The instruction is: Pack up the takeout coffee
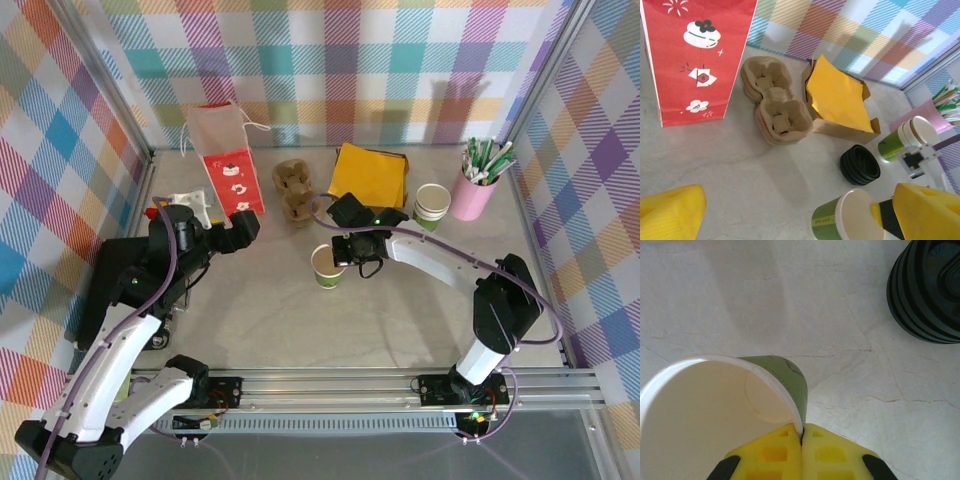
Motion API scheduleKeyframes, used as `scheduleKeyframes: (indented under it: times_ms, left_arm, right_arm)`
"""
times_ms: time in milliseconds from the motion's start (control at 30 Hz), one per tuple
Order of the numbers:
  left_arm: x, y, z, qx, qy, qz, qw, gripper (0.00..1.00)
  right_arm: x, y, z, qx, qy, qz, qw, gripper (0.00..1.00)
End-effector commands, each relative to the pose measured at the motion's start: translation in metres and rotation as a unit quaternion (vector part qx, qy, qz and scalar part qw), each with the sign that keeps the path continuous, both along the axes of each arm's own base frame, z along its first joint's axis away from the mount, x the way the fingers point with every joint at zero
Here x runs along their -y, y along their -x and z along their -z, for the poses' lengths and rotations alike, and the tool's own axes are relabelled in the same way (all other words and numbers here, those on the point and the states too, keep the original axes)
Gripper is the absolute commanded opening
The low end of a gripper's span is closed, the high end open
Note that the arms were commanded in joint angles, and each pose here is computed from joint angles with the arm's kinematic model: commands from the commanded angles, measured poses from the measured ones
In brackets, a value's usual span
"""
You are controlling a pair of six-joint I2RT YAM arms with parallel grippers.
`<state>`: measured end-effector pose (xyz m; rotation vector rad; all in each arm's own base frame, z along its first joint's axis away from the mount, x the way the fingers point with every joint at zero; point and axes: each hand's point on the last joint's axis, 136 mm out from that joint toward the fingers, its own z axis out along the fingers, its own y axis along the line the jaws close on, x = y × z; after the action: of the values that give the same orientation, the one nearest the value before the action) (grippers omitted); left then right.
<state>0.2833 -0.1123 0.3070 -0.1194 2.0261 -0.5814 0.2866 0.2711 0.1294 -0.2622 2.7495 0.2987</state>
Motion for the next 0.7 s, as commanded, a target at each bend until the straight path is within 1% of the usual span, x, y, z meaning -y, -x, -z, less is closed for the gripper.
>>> scheduleKeyframes:
  times_ms: [0, 167, 333, 500, 600, 667]
  left_arm:
    - [0.005, 0.000, -0.012, 0.026, 0.017, 0.009, 0.999, 0.96]
    - [0.010, -0.001, -0.009, 0.023, 0.017, 0.019, 0.999, 0.96]
    - [0.013, -0.004, -0.005, 0.017, 0.017, 0.026, 0.999, 0.94]
    - [0.014, -0.005, -0.005, 0.016, 0.016, 0.027, 0.999, 0.94]
    - [0.014, -0.004, -0.007, 0.017, 0.015, 0.029, 0.999, 0.94]
    - [0.013, -0.003, -0.009, 0.018, 0.014, 0.029, 0.999, 0.94]
  right_arm:
    - [0.000, -0.001, 0.005, 0.008, 0.007, 0.010, 1.000, 0.06]
    - [0.000, 0.004, 0.014, 0.003, 0.021, 0.006, 1.000, 0.07]
    - [0.003, 0.006, 0.018, 0.001, 0.029, 0.007, 1.000, 0.13]
    - [0.006, 0.006, 0.014, 0.003, 0.036, 0.008, 0.999, 0.27]
    - [0.011, 0.004, 0.000, 0.016, 0.044, 0.012, 0.999, 0.37]
    - [0.017, 0.002, -0.014, 0.033, 0.051, 0.014, 0.998, 0.40]
